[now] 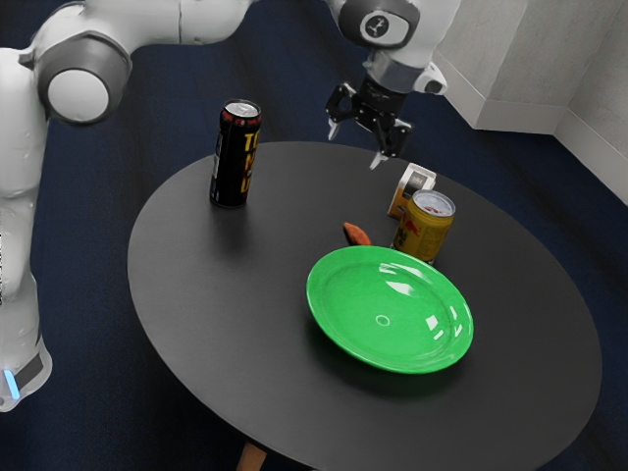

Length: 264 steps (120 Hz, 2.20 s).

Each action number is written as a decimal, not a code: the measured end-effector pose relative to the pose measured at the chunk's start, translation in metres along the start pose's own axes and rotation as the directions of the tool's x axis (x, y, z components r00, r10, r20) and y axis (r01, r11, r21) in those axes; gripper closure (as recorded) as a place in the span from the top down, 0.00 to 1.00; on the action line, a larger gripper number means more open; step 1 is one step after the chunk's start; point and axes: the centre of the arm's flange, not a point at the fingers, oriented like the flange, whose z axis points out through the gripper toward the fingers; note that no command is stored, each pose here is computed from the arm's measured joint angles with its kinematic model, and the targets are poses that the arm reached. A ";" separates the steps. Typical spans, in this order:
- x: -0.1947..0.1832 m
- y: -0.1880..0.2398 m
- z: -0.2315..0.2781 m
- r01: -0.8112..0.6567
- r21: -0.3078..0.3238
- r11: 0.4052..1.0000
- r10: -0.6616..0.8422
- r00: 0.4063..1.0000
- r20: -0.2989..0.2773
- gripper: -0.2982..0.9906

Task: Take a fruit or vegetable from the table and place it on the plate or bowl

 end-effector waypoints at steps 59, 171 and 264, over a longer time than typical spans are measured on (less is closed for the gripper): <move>0.046 0.011 0.082 0.573 -0.087 0.815 -0.560 0.817 0.138 0.77; 0.099 0.049 0.174 0.799 0.051 0.599 -0.789 0.579 0.204 0.77; 0.109 0.058 0.216 0.814 0.118 0.569 -0.812 0.534 0.238 0.70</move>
